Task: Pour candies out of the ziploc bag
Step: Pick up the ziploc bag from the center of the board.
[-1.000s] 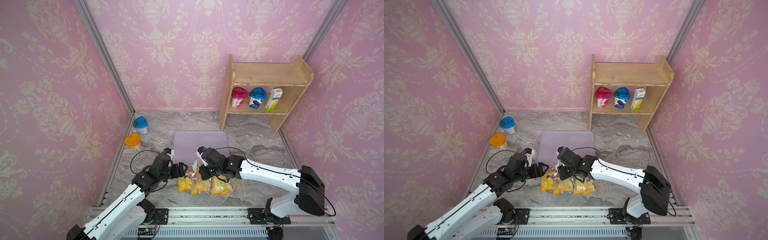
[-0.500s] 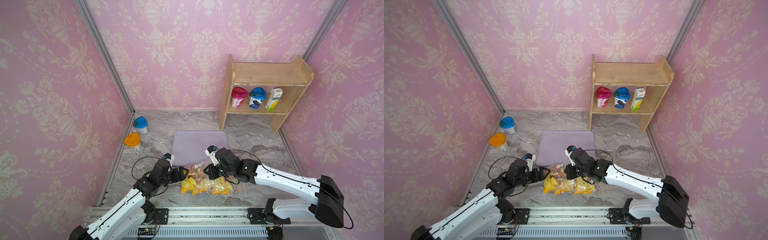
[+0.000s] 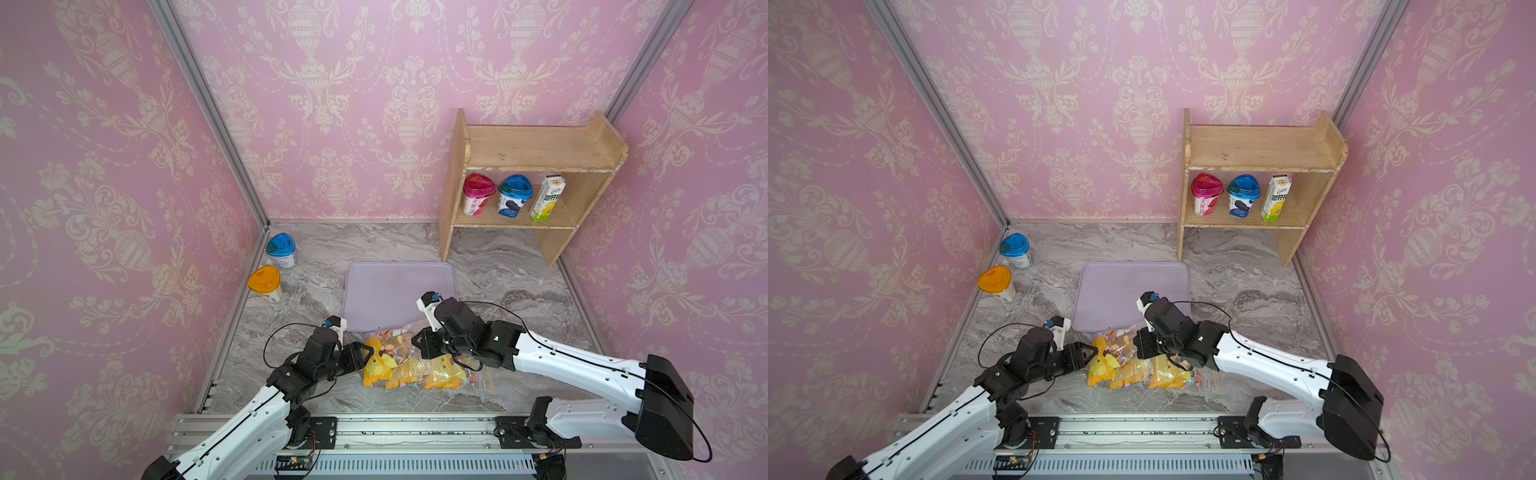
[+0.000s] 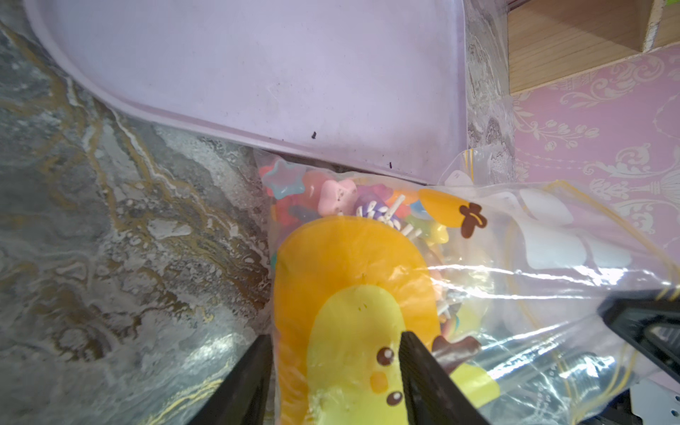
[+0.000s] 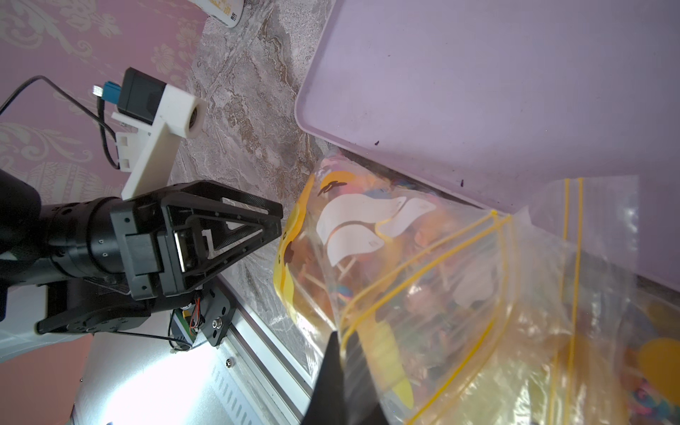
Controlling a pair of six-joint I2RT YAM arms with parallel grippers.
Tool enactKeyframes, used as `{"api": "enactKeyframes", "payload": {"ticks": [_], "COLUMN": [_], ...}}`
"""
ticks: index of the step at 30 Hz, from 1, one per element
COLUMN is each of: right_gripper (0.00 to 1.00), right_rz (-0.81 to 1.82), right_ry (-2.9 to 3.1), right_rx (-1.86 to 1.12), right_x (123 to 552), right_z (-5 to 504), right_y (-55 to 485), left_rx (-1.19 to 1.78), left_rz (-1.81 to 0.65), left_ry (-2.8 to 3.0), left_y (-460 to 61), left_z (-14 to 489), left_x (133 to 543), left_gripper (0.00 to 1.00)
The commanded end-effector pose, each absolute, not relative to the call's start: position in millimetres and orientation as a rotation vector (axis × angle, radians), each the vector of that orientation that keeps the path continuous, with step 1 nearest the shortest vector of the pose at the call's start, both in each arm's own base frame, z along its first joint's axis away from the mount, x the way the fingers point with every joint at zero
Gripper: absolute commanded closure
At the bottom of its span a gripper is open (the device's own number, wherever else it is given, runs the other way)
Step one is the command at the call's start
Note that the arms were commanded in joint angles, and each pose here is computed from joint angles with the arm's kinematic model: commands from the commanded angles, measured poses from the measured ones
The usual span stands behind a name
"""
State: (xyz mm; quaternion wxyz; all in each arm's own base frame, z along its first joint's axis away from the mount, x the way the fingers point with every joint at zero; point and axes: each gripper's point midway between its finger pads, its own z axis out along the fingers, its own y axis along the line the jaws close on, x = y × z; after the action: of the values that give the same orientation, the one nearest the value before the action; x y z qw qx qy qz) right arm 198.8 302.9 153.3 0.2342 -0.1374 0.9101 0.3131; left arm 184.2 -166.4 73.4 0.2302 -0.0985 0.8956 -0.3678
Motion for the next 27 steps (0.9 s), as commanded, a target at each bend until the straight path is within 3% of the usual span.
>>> {"api": "enactKeyframes", "payload": {"ticks": [1,11,27], "right_gripper": [1.0,1.0,1.0], "right_rz": [0.864,0.868,0.856], "right_ry": [2.455,2.453,2.459], "right_rx": [-0.327,-0.337,-0.334], "right_x": [210,215,217], "right_z": [165,169,168], "right_y": [303,312,313], "left_rx": [-0.293,-0.319,-0.286], "left_rz": [-1.077,-1.158,-1.246], "left_ry": [2.467,2.463,2.442], "left_y": [-170,-178,-196], "left_z": [70,63,71], "left_x": [180,177,182], "left_gripper": [0.42,0.4,0.72]}}
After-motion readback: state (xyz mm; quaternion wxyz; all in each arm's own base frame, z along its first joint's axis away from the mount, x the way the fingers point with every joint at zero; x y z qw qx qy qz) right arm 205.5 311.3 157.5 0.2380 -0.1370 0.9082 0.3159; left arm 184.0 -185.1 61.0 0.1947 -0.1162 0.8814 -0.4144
